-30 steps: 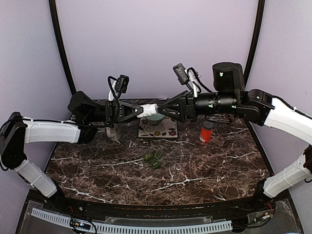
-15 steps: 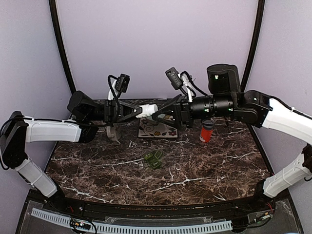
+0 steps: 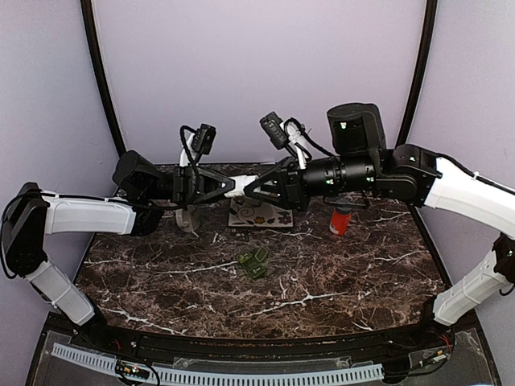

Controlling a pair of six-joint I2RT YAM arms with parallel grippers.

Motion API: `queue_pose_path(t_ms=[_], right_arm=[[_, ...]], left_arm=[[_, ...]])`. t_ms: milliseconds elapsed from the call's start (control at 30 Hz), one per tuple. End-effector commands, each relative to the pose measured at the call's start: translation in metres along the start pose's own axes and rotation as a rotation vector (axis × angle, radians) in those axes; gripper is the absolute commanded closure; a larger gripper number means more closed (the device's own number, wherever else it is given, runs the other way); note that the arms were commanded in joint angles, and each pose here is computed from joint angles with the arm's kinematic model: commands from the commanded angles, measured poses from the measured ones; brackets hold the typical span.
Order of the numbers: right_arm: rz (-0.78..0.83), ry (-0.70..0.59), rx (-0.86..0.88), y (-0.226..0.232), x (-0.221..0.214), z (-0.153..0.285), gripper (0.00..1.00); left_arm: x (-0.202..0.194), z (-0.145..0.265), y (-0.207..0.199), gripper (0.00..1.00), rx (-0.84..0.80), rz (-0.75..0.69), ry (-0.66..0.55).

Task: Sort the pills into containers
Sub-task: Screw the lid of the pill bottle onto the pill bottle.

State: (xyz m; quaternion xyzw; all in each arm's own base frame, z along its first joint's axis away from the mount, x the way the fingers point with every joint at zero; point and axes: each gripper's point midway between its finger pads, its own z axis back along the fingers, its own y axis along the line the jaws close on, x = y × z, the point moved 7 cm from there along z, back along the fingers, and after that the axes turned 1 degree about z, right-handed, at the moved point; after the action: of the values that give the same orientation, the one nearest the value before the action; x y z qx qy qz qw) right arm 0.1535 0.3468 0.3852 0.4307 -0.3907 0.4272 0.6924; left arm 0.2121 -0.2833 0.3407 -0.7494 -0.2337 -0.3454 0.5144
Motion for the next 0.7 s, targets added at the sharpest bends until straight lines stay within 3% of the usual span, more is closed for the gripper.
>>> queue_pose_path(t_ms=[0,300,667], right_arm=[[0.016,-0.045,0.002,0.007,0.014,0.004,0.80],[-0.101,-0.025,0.024,0.008,0.021,-0.003,0.86],[-0.462,0.022,0.122,-0.007,0.028,-0.019,0.91]], left_arm=[[0.008,0.000,-0.009,1.00,-0.029,-0.066,-0.003],[0.008,0.000,-0.012,1.00,-0.013,-0.113,-0.001],[0.006,0.001,-0.033,1.00,0.248,-0.419,-0.034]])
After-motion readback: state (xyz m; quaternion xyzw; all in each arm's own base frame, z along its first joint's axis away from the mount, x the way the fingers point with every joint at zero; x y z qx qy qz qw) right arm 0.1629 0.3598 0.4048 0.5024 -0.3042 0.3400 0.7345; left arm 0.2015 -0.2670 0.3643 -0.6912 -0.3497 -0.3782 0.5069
